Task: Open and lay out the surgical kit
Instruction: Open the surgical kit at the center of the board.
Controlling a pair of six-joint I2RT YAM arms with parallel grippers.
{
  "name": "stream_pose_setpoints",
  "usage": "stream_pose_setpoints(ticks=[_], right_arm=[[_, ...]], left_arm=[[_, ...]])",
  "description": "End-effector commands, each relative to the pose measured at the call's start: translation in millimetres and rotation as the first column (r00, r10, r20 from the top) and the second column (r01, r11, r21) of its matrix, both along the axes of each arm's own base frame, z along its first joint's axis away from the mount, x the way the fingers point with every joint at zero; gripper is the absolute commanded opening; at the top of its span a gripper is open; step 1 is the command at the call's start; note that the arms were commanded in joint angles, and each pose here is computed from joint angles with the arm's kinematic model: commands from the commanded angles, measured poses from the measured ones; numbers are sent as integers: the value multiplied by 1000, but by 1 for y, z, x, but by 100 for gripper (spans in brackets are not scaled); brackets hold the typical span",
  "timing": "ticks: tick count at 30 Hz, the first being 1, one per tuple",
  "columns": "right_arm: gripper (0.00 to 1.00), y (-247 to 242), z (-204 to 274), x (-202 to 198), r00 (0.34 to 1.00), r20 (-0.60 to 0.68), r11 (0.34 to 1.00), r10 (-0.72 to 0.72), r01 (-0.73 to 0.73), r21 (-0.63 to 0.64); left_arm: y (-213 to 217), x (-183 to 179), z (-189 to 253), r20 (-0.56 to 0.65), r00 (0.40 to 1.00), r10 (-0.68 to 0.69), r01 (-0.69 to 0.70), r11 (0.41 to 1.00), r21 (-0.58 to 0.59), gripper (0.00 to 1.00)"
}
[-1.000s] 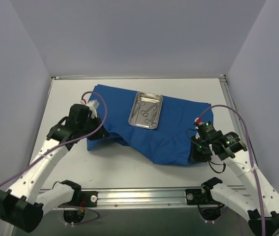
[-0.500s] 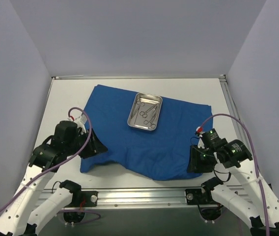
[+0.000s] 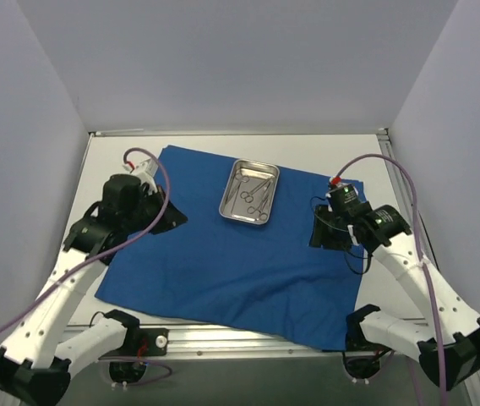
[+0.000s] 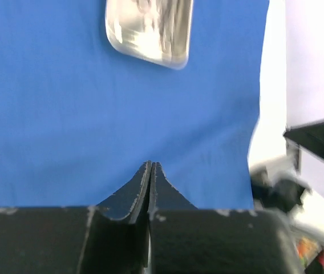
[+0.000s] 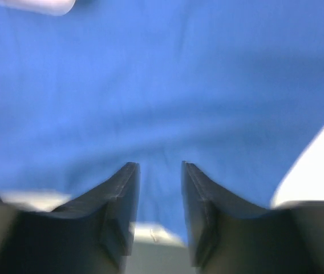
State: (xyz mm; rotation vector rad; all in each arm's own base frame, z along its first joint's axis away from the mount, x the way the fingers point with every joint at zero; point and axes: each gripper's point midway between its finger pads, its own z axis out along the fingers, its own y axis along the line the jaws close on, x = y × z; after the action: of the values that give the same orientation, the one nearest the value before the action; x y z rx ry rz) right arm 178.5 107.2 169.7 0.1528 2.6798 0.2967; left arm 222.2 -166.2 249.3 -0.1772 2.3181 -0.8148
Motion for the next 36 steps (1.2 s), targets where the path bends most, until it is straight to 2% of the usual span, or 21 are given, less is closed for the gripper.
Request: stream_pose_setpoints(ticks=[1,2,3,4,5,6,8,9,10,15,19,21,23,24,28,36], right_arm=[[33,-6,13,86,969,209,989,-134,144,-34],[25,-7,14,99,967,218,989,-135,145,-28],[18,-10,10,117,967,216,988,-133,146,-42],[3,-26,13,139,948,254,978,-194,207,-25],[0,-32,10,151,943,258,975,-213,223,-13],[0,-39,9,163,935,265,969,-236,245,-1],[0,-52,-6,189,928,250,960,-275,278,23],[0,-57,-11,197,924,252,956,-288,292,23],[0,-62,-24,208,921,246,951,-302,308,14],[0,-99,-70,234,901,213,915,-379,400,-62],[0,-111,-93,244,901,188,906,-392,413,-89],[0,-108,-103,247,907,163,912,-388,404,-75],[0,-108,-115,248,912,144,914,-384,398,-82],[0,-107,-122,248,914,127,914,-385,397,-84],[0,-109,-139,250,918,101,913,-384,394,-105],[0,-117,-161,253,909,54,904,-412,416,-104]], left_arm=[[-11,102,16,184,981,57,-70,995,65,2],[-11,130,40,247,965,84,-92,996,21,2],[-17,159,20,212,974,77,-83,996,22,2],[-16,179,16,219,972,88,-93,996,14,2],[-7,204,38,273,955,114,-115,993,-12,2],[-6,229,13,242,964,113,-122,992,22,2],[2,264,20,309,945,106,-128,990,51,2],[12,279,13,305,945,113,-139,988,63,2],[13,296,-15,266,958,106,-130,989,76,2],[20,349,-44,261,959,111,-120,993,19,2],[31,370,-66,235,960,154,-171,984,55,2],[32,376,-97,159,975,156,-169,983,70,2],[36,380,-107,102,979,177,-187,977,102,2],[38,381,-129,49,981,189,-194,974,116,2],[34,382,-162,-42,977,210,-205,974,100,2],[29,384,-211,-164,972,169,-161,985,63,2]])
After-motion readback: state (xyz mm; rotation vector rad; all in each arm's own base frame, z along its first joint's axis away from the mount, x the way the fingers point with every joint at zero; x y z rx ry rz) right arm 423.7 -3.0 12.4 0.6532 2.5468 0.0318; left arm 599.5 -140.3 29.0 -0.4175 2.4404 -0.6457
